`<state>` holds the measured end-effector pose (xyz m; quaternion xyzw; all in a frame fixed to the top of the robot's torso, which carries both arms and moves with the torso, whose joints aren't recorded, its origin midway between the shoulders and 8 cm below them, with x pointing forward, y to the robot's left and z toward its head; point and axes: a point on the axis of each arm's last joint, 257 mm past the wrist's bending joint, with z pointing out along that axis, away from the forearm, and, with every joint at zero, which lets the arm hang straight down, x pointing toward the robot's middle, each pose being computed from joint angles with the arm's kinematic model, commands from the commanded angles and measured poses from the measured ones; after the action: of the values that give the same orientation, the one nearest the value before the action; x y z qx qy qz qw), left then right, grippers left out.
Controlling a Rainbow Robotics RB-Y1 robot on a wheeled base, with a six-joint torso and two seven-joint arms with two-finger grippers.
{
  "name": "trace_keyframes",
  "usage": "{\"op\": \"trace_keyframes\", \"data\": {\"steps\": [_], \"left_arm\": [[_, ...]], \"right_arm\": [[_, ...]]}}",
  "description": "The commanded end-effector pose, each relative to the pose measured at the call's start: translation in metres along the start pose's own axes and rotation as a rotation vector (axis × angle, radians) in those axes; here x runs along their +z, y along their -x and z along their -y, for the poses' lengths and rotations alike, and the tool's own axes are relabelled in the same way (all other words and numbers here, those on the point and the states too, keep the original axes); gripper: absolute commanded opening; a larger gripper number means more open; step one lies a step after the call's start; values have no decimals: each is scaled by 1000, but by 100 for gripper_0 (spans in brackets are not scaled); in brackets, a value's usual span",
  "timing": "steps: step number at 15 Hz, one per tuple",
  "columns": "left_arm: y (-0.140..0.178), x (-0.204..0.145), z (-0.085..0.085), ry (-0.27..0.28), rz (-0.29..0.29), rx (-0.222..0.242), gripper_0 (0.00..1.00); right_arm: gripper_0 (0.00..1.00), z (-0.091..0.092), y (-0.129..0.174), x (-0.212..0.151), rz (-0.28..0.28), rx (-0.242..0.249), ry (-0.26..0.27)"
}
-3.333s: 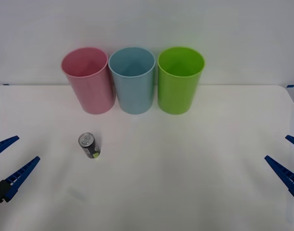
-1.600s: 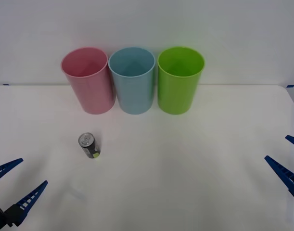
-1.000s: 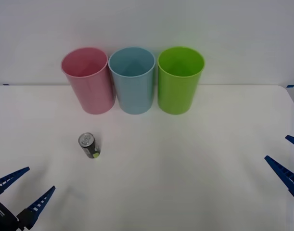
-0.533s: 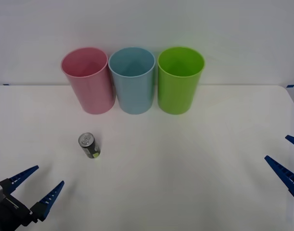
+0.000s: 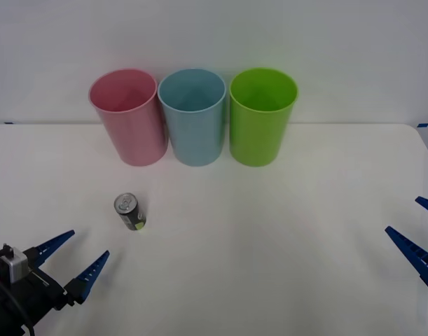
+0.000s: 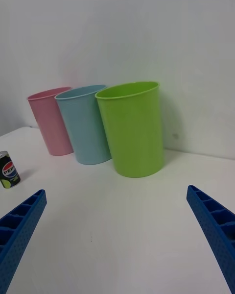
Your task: Grasp the object on the table and drop it into the matching bin: aluminum can to the light blue bin, PET bottle to the pink bin.
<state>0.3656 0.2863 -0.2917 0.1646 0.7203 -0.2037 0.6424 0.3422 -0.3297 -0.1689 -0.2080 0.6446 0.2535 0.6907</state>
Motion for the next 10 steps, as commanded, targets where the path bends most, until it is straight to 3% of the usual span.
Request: {"op": "trace_keyframes", "data": {"steps": [1,10], "left_arm": [[-3,12,0,4,0,9,100],[-12,42,6,44,-6,13,100]], "right_arm": [[100,0,0,0,0,0,0],[100,0,0,0,0,0,0]]}}
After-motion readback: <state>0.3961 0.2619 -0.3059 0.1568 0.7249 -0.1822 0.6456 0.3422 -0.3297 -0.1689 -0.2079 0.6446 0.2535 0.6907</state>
